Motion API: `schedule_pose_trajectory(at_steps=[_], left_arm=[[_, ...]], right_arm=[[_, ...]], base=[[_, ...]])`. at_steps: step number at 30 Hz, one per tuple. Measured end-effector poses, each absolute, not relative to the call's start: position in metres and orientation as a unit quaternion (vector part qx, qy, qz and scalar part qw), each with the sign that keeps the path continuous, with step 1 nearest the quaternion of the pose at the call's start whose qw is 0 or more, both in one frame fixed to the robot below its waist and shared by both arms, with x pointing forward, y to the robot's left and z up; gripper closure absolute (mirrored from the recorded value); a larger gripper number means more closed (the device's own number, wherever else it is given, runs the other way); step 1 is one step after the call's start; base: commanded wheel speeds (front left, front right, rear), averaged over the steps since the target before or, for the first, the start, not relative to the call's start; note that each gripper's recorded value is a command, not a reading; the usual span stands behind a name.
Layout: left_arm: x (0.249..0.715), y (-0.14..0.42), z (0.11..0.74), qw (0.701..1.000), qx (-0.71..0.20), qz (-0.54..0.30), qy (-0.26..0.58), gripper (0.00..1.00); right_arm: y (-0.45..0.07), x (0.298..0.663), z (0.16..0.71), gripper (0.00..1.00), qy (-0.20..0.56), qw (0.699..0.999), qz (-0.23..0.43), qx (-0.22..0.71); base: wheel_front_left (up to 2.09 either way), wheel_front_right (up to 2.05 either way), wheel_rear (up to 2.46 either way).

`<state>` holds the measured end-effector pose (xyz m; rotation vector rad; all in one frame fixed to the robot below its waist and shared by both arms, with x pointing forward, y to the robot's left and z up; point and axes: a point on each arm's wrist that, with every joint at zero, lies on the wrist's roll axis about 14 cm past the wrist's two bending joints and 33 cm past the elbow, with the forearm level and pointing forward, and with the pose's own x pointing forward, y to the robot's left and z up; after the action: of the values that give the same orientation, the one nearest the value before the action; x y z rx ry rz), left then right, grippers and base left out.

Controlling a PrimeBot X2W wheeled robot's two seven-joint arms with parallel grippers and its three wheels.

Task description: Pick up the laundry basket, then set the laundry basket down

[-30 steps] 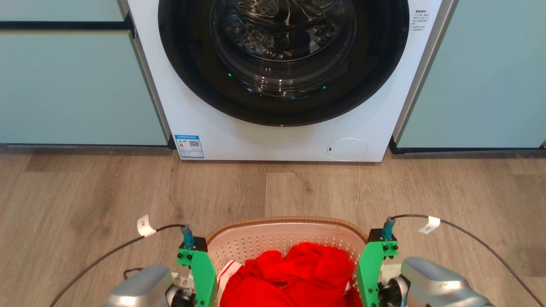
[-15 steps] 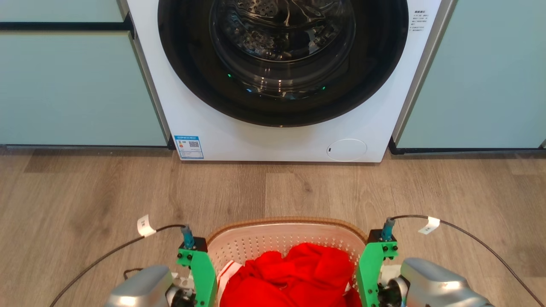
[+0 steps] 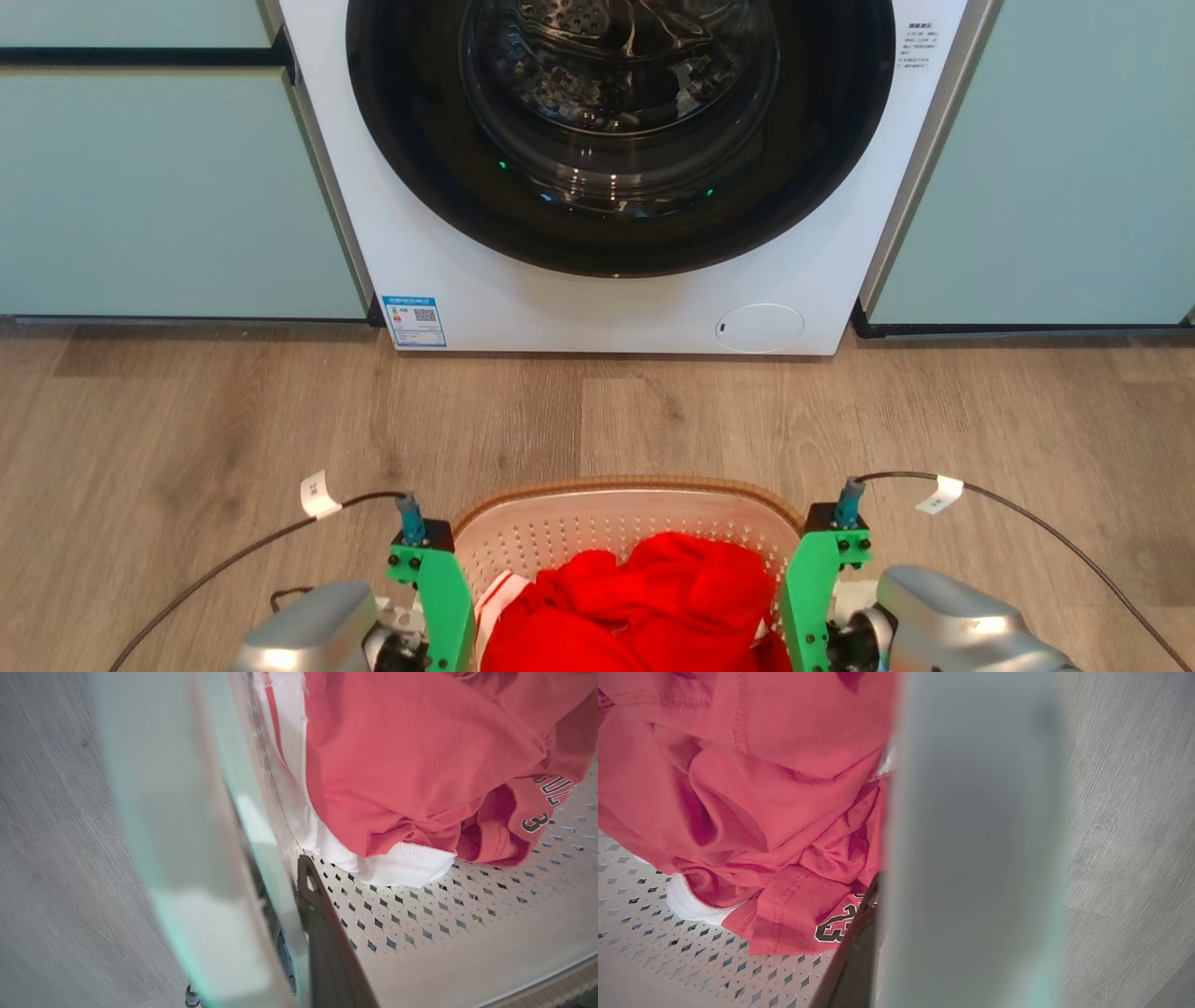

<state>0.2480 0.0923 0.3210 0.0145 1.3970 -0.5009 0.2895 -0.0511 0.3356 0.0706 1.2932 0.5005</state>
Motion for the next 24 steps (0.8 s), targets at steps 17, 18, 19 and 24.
schedule_pose_trajectory(at_steps=[17,18,19,24], left_arm=[[0.247,0.091,0.312,0.729,0.000,-0.227,0.645,1.00],[0.247,0.091,0.311,0.729,-0.001,-0.226,0.646,1.00],[0.247,0.091,0.310,0.729,-0.002,-0.226,0.646,1.00],[0.251,0.090,0.304,0.728,-0.004,-0.225,0.647,1.00]], right_arm=[[-0.052,0.290,0.326,1.00,0.606,0.761,0.228,0.036],[-0.052,0.290,0.325,1.00,0.606,0.761,0.228,0.037],[-0.052,0.291,0.324,1.00,0.607,0.761,0.227,0.037],[-0.052,0.298,0.320,1.00,0.604,0.764,0.226,0.040]], base=[[0.00,0.00,0.00],[0.00,0.00,0.00],[0.00,0.00,0.00],[0.00,0.00,0.00]])
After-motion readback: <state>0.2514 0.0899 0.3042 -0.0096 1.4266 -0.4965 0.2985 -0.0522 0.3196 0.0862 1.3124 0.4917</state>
